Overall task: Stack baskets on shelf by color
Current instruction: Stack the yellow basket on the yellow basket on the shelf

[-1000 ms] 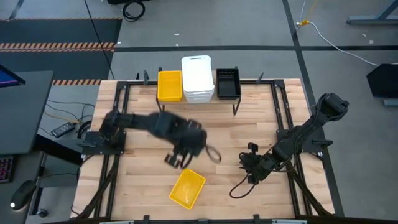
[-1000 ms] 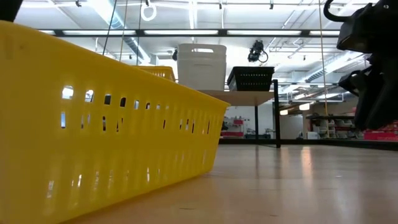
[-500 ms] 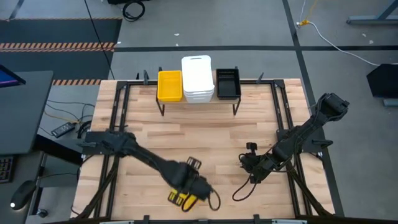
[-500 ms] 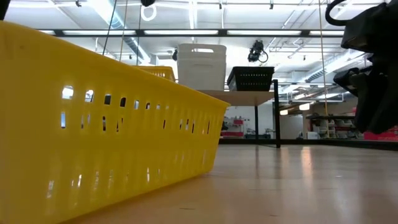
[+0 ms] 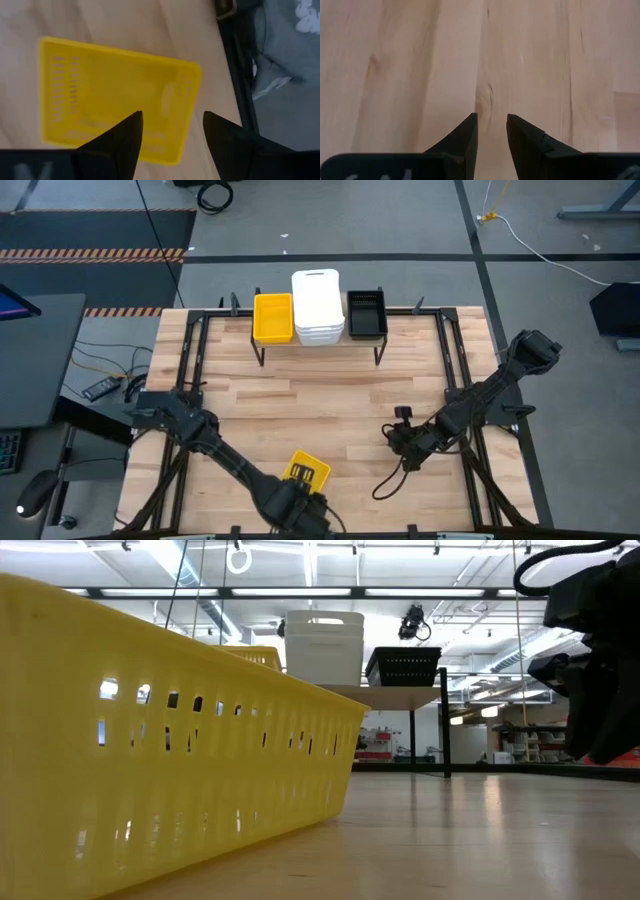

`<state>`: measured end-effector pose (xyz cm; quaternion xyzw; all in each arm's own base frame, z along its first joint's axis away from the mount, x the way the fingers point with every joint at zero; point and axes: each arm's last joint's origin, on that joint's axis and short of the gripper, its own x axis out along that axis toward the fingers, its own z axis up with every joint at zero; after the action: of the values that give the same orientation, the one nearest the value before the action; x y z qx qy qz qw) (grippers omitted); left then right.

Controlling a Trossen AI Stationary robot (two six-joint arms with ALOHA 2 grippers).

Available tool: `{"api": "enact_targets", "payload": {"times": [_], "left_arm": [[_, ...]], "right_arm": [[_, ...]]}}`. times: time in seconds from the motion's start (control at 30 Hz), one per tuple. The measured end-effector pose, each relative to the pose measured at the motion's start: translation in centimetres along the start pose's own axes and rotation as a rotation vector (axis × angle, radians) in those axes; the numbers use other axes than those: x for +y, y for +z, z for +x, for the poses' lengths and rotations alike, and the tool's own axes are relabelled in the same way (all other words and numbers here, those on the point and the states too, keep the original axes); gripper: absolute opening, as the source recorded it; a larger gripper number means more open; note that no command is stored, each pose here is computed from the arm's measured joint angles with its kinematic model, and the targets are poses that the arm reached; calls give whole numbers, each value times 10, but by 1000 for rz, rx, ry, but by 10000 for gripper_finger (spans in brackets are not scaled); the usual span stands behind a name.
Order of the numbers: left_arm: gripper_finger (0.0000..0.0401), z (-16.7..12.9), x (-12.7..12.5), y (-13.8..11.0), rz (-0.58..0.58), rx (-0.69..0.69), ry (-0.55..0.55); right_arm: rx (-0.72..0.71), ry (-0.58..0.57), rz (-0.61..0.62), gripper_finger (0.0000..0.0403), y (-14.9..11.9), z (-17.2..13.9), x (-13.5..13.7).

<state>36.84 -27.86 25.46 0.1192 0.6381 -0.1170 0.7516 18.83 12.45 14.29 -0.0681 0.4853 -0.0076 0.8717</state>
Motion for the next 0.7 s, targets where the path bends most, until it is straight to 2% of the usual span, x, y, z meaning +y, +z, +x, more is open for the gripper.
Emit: {"api": "enact_targets", "payload": {"times": [0.17,0.7], "left_arm": [[214,22,-14,0,6,47,1],[177,48,-18,2,-8,107,-10]], "right_arm": [[13,3,-10,109,0,1,-3],[33,6,-32,109,0,2,-5]]}}
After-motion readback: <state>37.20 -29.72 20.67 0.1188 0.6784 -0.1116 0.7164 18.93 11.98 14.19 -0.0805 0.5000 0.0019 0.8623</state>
